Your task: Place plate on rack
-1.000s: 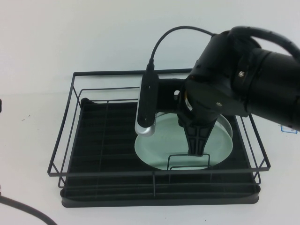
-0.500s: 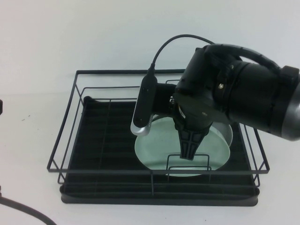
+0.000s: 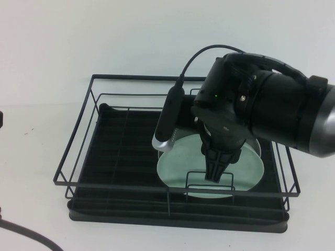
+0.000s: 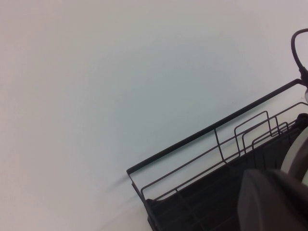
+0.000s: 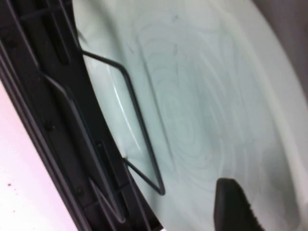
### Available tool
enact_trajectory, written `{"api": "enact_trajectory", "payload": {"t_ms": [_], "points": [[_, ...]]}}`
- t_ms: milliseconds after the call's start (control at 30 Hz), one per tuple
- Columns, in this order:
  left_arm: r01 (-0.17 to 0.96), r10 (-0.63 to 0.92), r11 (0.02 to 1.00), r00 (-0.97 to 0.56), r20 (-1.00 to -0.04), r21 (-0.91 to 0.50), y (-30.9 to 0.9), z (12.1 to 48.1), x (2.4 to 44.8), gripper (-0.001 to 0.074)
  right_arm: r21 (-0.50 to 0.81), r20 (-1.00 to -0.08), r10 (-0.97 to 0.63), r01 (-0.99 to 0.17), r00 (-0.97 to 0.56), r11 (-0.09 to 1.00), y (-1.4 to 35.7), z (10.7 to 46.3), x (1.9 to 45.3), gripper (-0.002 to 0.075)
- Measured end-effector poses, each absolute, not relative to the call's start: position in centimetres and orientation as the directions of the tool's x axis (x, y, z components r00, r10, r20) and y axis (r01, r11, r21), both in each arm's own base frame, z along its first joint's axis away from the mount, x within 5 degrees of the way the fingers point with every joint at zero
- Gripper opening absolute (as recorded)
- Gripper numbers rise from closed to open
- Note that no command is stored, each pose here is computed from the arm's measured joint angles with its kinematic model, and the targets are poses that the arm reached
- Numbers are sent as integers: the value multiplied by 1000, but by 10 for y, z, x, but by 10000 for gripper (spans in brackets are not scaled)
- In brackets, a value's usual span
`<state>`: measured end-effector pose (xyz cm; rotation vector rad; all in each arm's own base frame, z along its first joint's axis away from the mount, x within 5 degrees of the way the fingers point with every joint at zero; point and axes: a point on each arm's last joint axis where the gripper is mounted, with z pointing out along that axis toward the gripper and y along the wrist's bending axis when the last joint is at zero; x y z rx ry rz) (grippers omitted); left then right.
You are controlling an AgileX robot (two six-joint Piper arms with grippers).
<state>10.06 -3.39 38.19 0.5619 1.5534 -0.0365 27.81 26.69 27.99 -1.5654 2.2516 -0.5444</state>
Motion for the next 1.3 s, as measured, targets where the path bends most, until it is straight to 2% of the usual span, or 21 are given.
{"api": "enact_trajectory", "payload": {"t_ms": [200,533,733,867,1000,1100,1300], "points": [[353,321,880,52,-946,318,-33,383,101,1,-518,-94,-933,-783,-348,344,262,292,276,315],[307,283,905,82,-956,295,-30,388,103,1,-545,-296,-884,-696,-362,468,229,364,249,316],[282,265,918,84,-961,278,-28,386,105,1,-501,-473,-801,-636,-366,586,195,416,218,315],[188,149,969,84,-985,163,-20,373,112,1,-416,-622,-693,-597,-363,686,166,450,188,312],[132,50,990,42,-998,55,-14,350,118,1,-354,-741,-599,-580,-303,733,133,474,156,304],[134,31,991,-10,-999,29,-14,333,120,1,-312,-798,-545,-597,-258,739,113,474,134,268],[138,28,990,-46,-999,22,-14,321,120,1,-248,-820,-517,-660,-247,709,94,423,107,204]]}}
